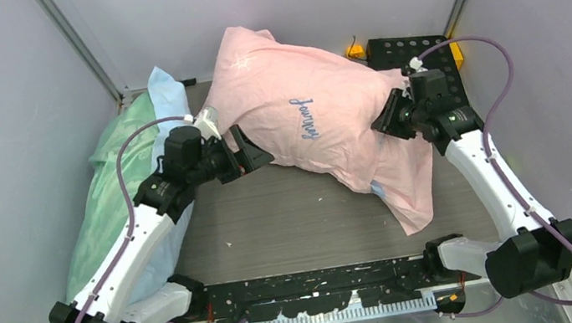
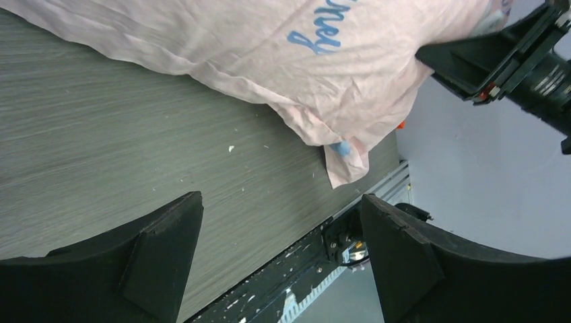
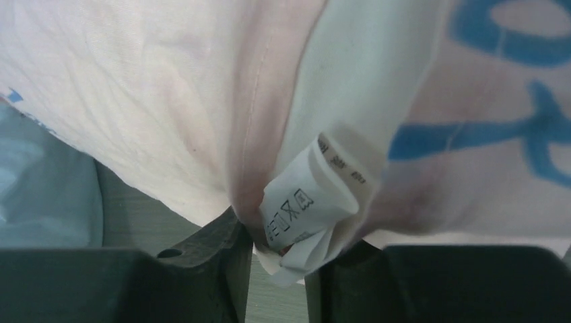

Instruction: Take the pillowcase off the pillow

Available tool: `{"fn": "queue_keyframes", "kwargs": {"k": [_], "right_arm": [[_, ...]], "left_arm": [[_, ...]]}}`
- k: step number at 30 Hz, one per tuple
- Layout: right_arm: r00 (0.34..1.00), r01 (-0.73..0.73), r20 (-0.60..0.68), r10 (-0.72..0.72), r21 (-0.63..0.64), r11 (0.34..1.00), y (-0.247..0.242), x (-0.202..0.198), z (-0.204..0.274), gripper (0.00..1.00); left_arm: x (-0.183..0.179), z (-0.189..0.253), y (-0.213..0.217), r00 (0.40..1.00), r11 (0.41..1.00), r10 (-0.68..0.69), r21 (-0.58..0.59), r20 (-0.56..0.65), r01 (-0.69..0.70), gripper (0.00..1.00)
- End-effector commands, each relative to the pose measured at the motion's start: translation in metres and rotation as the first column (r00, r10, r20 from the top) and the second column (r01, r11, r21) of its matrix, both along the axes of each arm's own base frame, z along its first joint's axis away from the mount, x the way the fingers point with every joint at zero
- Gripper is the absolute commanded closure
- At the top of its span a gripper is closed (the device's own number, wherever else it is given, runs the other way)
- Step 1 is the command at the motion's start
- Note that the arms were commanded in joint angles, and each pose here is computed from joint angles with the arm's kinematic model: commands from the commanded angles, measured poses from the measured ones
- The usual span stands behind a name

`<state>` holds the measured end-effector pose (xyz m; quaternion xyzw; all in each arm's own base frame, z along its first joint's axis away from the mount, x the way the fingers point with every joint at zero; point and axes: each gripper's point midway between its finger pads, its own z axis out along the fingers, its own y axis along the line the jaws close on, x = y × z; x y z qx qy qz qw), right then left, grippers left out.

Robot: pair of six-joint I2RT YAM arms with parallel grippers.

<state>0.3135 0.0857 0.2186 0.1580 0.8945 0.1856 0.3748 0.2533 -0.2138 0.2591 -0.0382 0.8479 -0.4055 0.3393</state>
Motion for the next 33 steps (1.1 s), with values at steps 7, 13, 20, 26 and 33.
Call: {"fn": "queue_keyframes", "kwargs": {"k": [7,13,20,26,33], "right_arm": [[0.941,-0.323,0.192,0.28,0.254,0.912,0.136,-0.003,0.063,0.69],[0.936,-0.328,0.194,0.293,0.183,0.927,0.14,-0.009,0.08,0.29],[0.984,0.007,0.179,-0.005,-0.014,1.0,0.051,-0.032,0.069,0.06],[0.97,0.185,0.175,-0.17,-0.071,0.98,0.003,-0.06,0.065,0.06],[0.941,0.288,0.215,-0.262,-0.098,0.953,-0.021,-0.064,0.065,0.06]], "left_arm": [[0.014,-0.005,-0.008,0.998,0.998,0.027,0.052,0.057,-0.03,0.11],[0.009,0.007,-0.006,0.993,0.992,-0.01,0.129,0.12,-0.006,0.13],[-0.009,0.012,-0.034,0.96,0.951,-0.12,0.306,0.253,0.039,0.15],[-0.023,0.025,-0.076,0.891,0.906,-0.243,0.418,0.383,0.068,0.16],[-0.026,0.029,-0.127,0.842,0.889,-0.331,0.44,0.425,0.128,0.18]]}}
